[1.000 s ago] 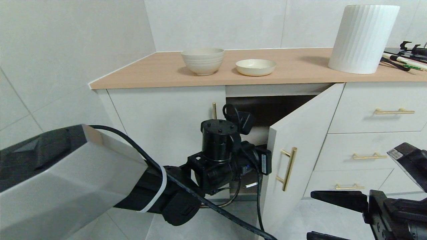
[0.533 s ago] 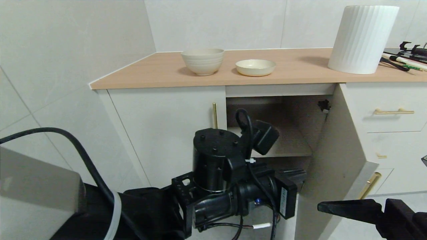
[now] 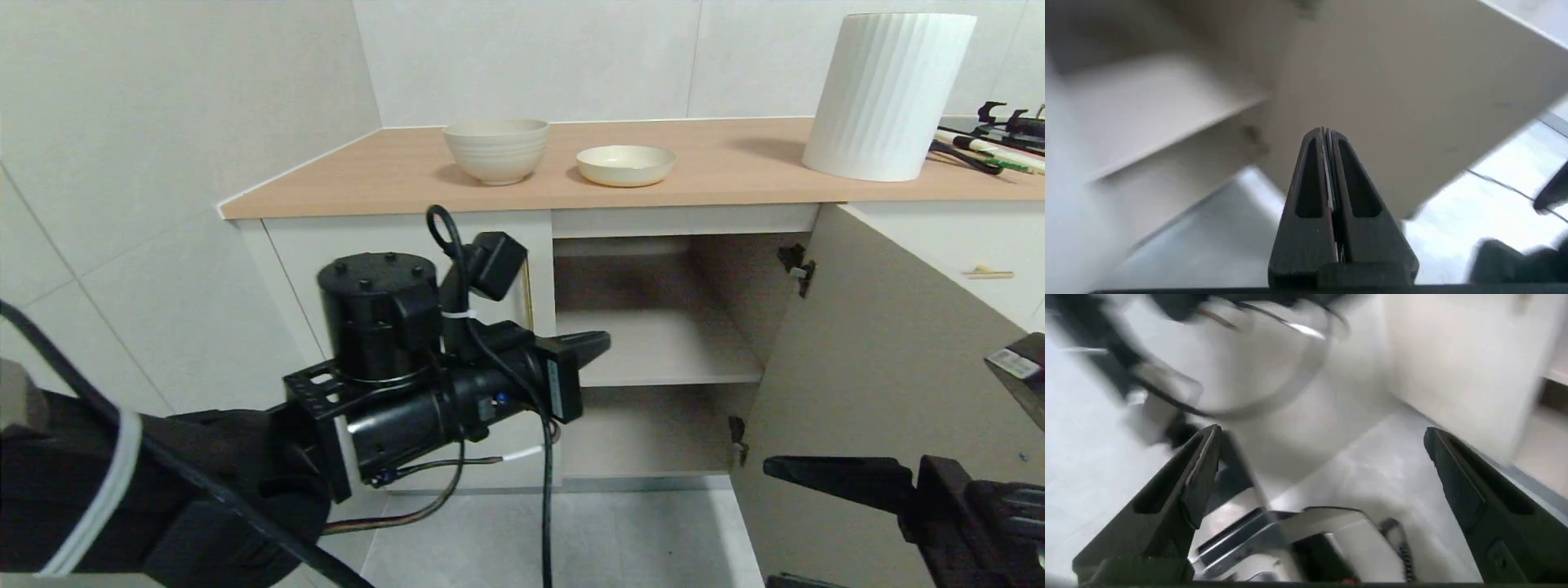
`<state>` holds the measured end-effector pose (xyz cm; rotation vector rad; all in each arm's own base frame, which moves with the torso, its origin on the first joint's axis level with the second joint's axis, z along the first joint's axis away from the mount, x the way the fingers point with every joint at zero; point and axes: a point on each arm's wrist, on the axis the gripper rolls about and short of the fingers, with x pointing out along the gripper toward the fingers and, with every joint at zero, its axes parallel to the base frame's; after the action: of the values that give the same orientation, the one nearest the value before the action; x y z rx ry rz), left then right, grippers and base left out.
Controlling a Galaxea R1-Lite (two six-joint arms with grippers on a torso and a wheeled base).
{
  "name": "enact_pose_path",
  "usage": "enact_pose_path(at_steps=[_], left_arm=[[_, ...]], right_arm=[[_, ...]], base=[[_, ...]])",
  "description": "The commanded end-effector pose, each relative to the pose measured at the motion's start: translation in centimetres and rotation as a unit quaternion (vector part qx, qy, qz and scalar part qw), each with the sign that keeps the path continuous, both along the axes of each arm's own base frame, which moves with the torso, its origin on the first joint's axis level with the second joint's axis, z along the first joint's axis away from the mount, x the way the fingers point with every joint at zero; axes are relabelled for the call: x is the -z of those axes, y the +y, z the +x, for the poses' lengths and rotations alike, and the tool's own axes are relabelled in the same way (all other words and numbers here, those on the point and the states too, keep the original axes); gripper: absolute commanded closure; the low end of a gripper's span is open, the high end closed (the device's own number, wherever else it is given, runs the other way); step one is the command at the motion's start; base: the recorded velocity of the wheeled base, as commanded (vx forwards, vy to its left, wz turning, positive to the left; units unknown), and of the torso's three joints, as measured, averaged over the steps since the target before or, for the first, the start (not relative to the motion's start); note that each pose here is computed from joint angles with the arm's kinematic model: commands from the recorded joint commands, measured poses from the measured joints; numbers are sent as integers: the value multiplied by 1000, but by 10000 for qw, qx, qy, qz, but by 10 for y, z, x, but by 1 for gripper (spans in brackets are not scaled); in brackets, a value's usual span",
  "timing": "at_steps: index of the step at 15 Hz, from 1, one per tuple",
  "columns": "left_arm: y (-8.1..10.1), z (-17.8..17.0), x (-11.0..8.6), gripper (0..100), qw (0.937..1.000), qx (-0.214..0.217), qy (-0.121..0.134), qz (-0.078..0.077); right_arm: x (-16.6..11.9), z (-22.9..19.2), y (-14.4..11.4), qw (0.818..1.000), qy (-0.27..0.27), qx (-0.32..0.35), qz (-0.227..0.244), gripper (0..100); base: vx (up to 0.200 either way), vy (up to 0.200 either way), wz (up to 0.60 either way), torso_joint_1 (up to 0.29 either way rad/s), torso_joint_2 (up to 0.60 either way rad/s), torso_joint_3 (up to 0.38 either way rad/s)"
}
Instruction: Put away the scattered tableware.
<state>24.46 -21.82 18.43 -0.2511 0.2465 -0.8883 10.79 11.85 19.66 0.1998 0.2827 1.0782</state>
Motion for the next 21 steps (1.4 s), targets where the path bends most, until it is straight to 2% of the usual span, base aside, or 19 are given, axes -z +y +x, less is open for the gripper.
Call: enact_pose_path(at_steps=[1, 2, 3, 4, 5, 7, 10, 13, 14, 15, 17, 21], left_arm=[[52, -12, -28, 100, 9983, -552, -152, -63], [84, -28, -42, 100, 9960, -871, -49, 193], [103, -40, -49, 100, 9933, -1065, 55, 442], [120, -51, -54, 100, 9904, -1218, 130, 636], [130, -60, -57, 100, 9884, -1325, 187, 722], [139, -70, -59, 100, 9869, -1424, 212, 724], [144, -73, -58, 100, 9852, -1548, 214, 709], [149, -68, -58, 100, 9823, -1717, 263, 697], [150, -69, -59, 100, 9822, -1741, 274, 652], [152, -67, -61, 0, 9814, -1799, 248, 616], [153, -66, -67, 0, 9811, -1865, 246, 451], [158, -67, -72, 0, 9786, -2012, 161, 394]], right_arm=[[7, 27, 19, 9980, 131, 521, -347, 0], [5, 39, 28, 9959, 25, 731, -529, 0], [3, 46, 33, 9939, 67, 856, -699, 0], [0, 56, 35, 9893, 143, 1159, -871, 0], [-4, 66, 37, 9850, 162, 1410, -979, 0], [-13, 87, 38, 9806, -40, 1662, -1043, 0], [-28, 111, 46, 9783, -151, 1861, -895, 0], [-29, 112, 45, 9731, 155, 1961, -1200, 0], [-31, 111, 44, 9715, 373, 2017, -1184, 0], [-32, 111, 44, 9713, 472, 2059, -1097, 0], [-34, 111, 41, 9692, 526, 2170, -1037, 0], [-40, 111, 36, 9581, 400, 2638, -1043, 0]], base=[[0, 0, 0, 0, 0, 0], [0, 0, 0, 0, 0, 0], [0, 0, 0, 0, 0, 0], [0, 0, 0, 0, 0, 0], [0, 0, 0, 0, 0, 0], [0, 0, 0, 0, 0, 0], [0, 0, 0, 0, 0, 0], [0, 0, 0, 0, 0, 0], [0, 0, 0, 0, 0, 0], [0, 0, 0, 0, 0, 0], [0, 0, 0, 0, 0, 0], [0, 0, 0, 0, 0, 0]])
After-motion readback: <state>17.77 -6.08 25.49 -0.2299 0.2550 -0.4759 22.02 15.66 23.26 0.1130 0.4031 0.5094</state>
